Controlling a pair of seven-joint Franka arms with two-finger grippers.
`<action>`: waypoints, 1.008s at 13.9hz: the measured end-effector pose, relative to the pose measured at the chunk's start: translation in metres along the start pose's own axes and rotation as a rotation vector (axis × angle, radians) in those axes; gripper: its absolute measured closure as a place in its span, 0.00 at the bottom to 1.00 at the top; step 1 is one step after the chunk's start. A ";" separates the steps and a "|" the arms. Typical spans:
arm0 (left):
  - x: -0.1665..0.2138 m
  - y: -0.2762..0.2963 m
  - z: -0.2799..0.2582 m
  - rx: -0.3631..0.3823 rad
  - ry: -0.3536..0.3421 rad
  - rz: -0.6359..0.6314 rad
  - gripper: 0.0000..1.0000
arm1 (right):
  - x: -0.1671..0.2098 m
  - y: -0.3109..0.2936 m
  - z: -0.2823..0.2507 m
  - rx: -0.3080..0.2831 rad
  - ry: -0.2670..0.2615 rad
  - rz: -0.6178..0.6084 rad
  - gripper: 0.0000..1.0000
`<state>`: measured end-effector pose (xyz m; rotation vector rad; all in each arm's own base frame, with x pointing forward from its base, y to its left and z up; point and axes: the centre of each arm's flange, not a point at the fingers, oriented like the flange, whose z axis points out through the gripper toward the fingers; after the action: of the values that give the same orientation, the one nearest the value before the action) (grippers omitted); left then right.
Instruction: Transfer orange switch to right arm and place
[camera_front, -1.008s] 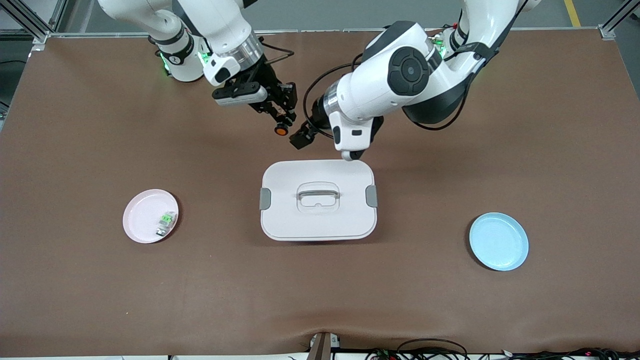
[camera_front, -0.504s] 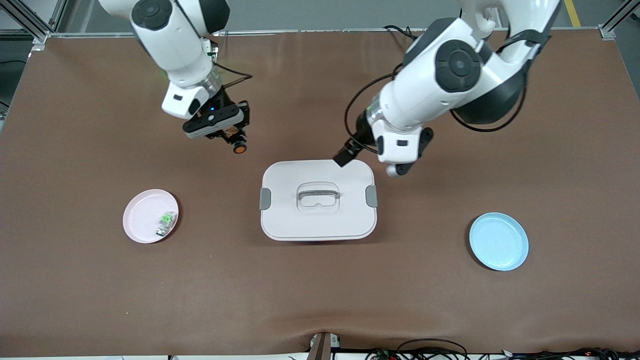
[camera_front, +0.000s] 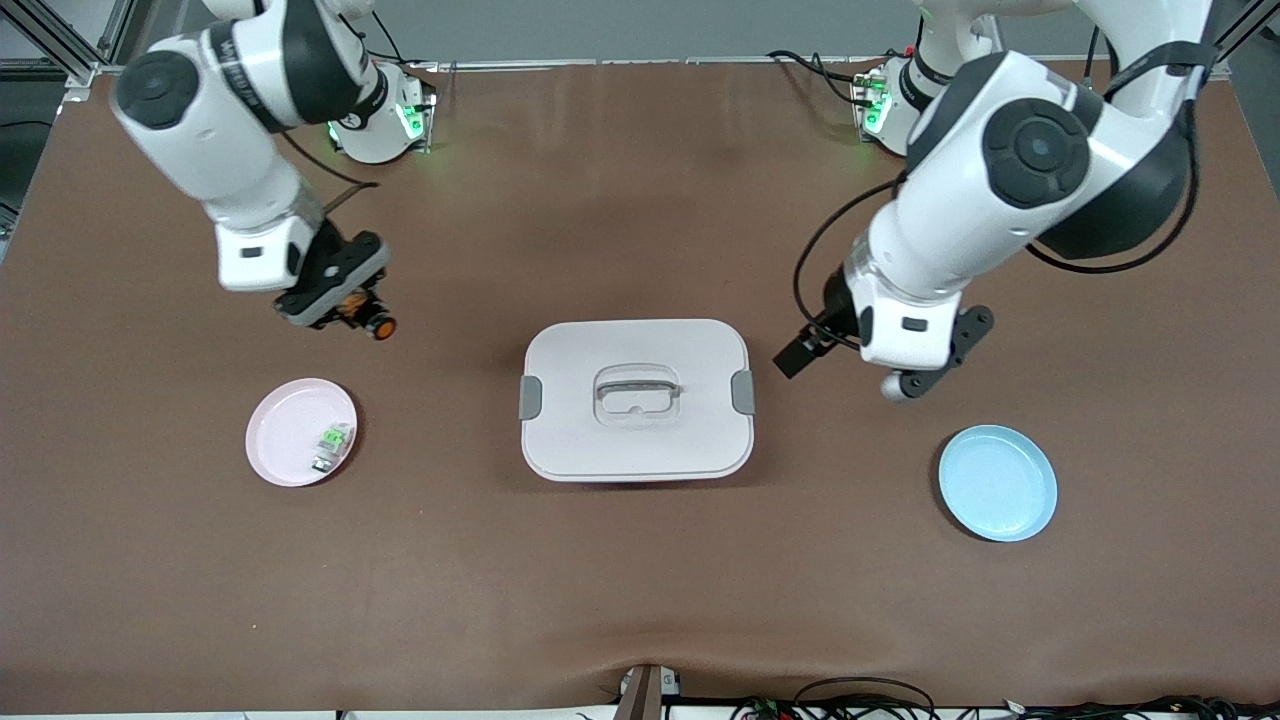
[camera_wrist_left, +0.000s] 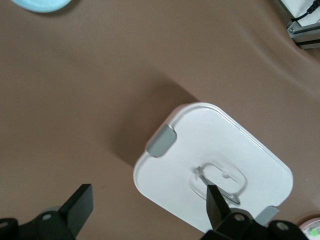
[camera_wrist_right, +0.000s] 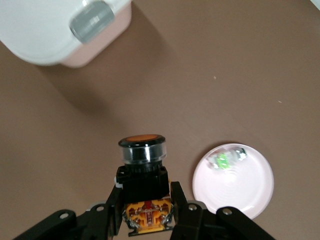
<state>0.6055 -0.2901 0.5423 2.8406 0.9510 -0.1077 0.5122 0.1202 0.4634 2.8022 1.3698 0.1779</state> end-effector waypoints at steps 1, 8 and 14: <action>0.013 -0.010 -0.005 0.007 0.005 0.038 0.00 | -0.016 0.017 0.002 0.000 -0.007 -0.048 0.58; 0.116 -0.094 -0.044 0.017 0.046 0.173 0.00 | -0.094 0.062 0.052 -0.023 -0.018 -0.232 0.58; 0.180 -0.172 -0.074 0.098 0.100 0.385 0.00 | -0.136 0.087 0.100 -0.004 -0.023 -0.405 0.58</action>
<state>0.6471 -0.0360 0.5755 3.0839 0.4072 0.0318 0.5084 -0.0368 0.3566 2.4439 1.8829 0.1379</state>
